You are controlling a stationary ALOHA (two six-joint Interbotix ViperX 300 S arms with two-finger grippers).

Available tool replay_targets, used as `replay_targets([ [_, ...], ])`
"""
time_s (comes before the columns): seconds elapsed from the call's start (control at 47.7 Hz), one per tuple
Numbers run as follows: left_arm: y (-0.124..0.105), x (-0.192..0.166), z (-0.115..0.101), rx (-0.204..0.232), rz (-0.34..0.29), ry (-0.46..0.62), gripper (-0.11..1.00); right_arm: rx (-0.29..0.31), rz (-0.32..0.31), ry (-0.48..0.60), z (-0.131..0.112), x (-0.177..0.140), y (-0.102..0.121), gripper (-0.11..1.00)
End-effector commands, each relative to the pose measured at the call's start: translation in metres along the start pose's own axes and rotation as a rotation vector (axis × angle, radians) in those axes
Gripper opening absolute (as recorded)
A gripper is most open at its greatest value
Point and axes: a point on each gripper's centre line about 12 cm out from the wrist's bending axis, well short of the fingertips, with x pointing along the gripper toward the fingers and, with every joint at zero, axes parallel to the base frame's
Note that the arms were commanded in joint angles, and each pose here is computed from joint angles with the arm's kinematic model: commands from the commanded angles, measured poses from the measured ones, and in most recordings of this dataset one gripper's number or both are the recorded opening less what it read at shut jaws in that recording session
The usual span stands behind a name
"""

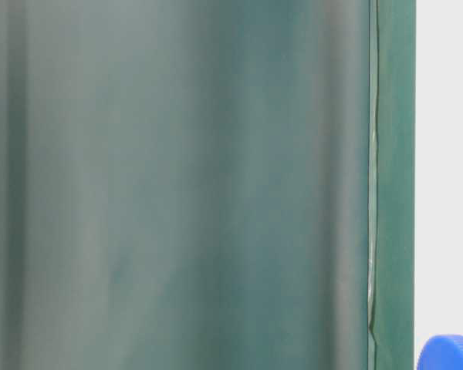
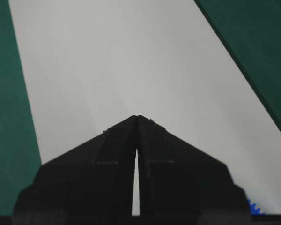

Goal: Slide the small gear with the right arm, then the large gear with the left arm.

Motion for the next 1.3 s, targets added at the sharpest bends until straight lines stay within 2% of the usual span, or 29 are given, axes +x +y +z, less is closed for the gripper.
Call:
replay_targets([
  [0.0,-0.002,-0.001,0.006,0.007,-0.007,-0.022,-0.01,-0.005,0.016,-0.030,0.011,0.000,0.005,0.50],
  [0.126,-0.003,-0.001,0.006,0.009,-0.011,-0.022,-0.01,-0.006,0.029,-0.040,0.012,-0.001,0.006,0.50],
  [0.356,-0.014,-0.002,0.006,0.029,-0.055,-0.025,-0.01,-0.069,0.157,-0.088,0.015,-0.003,0.026,0.50],
  [0.566,-0.026,-0.004,0.004,0.051,-0.104,-0.026,-0.01,-0.111,0.216,-0.082,0.011,-0.004,0.037,0.50],
  [0.881,-0.038,-0.022,0.003,0.077,-0.175,-0.116,-0.01,-0.172,0.267,-0.069,0.006,-0.006,0.048,0.50],
  [1.027,-0.041,-0.032,0.001,0.123,-0.201,-0.164,-0.01,-0.202,0.270,-0.070,0.005,-0.007,0.048,0.50],
  [1.132,-0.041,-0.038,0.001,0.144,-0.208,-0.187,-0.01,-0.206,0.267,-0.068,0.005,-0.007,0.048,0.50],
  [1.279,-0.040,-0.044,0.001,0.147,-0.211,-0.211,-0.01,-0.205,0.264,-0.077,0.004,-0.010,0.046,0.50],
])
